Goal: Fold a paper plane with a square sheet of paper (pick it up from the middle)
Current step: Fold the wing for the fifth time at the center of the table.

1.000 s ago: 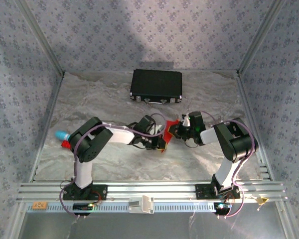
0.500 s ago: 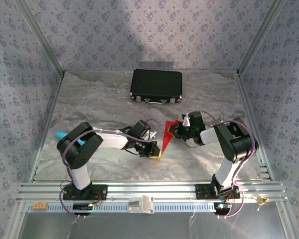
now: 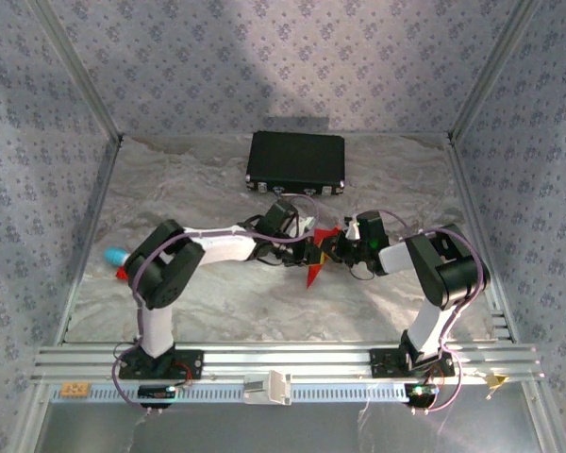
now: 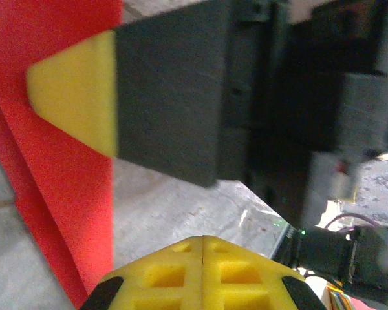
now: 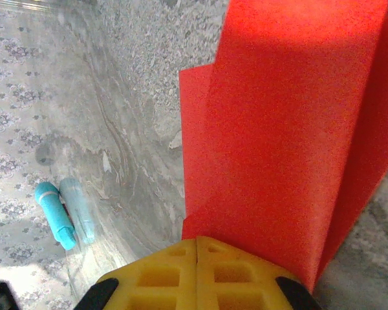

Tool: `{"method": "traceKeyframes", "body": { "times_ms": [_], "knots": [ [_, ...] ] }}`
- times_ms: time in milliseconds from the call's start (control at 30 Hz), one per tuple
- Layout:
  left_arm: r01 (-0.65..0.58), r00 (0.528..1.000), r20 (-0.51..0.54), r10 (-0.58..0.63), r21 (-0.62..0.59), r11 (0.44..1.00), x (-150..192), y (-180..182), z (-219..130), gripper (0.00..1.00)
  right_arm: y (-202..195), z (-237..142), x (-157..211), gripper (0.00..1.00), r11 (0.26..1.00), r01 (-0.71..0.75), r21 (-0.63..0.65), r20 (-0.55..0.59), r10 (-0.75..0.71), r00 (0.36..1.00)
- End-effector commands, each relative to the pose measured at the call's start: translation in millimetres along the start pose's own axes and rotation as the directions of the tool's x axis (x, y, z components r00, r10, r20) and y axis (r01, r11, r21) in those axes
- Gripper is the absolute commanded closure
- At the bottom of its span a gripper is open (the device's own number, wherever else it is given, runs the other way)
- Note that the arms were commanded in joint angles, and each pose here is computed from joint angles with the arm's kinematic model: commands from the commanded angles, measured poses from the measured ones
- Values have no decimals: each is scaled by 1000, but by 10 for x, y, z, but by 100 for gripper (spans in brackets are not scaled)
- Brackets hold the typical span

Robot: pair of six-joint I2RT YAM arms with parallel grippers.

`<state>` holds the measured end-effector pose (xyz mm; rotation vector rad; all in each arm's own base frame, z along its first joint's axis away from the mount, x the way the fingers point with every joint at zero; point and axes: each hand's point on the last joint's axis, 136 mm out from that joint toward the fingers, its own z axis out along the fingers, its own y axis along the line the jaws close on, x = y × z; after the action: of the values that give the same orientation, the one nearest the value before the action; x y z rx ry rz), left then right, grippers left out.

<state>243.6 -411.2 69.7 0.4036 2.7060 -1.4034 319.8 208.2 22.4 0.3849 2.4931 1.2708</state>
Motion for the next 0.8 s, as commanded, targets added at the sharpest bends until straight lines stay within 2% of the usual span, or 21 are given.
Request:
{"method": "traceKeyframes", "body": {
  "times_ms": [0,433,633,767],
  "knots": [
    [0,1000,0,0,-10,1000,-87,52,94,100,-447,-1,198,94,984,-67,163,-32,74,997],
    [48,998,49,-44,-91,995,-158,371,213,100,-437,-13,208,94,986,-68,152,-30,73,997],
    [126,992,5,-127,-170,977,125,679,211,100,-350,-28,169,93,990,-61,128,-25,65,998],
    [143,983,-86,-162,-186,972,415,806,197,100,-192,-72,100,93,994,-30,101,-20,32,999]
  ]
}}
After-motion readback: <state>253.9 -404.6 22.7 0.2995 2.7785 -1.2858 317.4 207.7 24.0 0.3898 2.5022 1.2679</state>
